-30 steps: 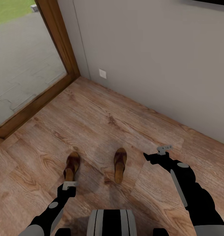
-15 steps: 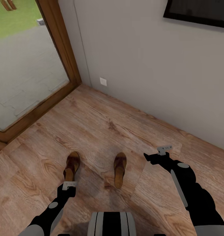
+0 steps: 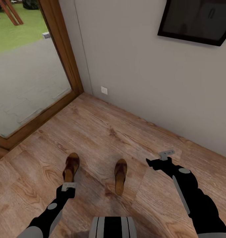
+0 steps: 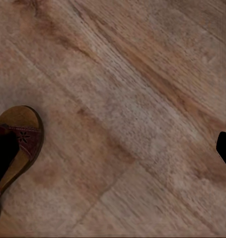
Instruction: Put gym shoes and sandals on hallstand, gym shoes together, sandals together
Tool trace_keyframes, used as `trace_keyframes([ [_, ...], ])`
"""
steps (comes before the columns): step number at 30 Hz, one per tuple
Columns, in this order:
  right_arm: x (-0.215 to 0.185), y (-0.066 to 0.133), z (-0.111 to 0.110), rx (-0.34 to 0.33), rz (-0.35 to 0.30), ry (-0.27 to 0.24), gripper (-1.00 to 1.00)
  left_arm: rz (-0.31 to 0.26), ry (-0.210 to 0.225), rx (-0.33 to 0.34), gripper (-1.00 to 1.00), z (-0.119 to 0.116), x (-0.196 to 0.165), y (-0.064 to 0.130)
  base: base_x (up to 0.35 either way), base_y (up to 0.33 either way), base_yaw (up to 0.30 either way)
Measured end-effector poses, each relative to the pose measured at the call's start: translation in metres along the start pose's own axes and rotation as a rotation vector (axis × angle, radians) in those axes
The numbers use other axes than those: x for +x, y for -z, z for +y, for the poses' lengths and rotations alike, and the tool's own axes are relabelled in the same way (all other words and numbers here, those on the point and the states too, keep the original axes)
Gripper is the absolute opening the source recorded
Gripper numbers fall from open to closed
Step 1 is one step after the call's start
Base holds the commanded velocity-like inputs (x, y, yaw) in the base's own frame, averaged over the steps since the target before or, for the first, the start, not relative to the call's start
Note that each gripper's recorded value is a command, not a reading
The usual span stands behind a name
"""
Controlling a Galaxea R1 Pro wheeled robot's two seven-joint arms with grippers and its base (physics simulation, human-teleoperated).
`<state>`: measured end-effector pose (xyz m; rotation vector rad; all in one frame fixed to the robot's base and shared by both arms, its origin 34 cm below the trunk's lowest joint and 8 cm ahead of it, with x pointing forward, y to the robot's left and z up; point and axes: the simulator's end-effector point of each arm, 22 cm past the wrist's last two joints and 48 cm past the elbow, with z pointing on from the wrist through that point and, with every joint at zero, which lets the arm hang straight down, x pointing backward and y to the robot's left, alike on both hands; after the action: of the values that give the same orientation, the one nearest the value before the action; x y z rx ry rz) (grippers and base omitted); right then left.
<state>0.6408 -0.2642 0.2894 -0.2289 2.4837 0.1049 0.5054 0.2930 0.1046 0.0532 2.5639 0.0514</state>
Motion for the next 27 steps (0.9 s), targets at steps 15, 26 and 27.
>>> trace_keyframes([
  [15,-0.001,0.038,-0.021,0.143,-0.1,0.046,1.0,-0.069,-0.007,0.001,-1.0,0.001,-0.044,0.015,0.0,0.0,0.0],
  [26,-0.029,0.058,-0.017,0.201,-0.199,0.008,1.0,-0.124,-0.014,-0.005,-1.0,0.006,-0.073,0.029,0.0,0.0,0.0],
  [27,-0.026,0.058,-0.016,0.204,-0.198,0.004,1.0,-0.128,-0.012,-0.007,-1.0,0.007,-0.075,0.031,0.0,0.0,0.0],
])
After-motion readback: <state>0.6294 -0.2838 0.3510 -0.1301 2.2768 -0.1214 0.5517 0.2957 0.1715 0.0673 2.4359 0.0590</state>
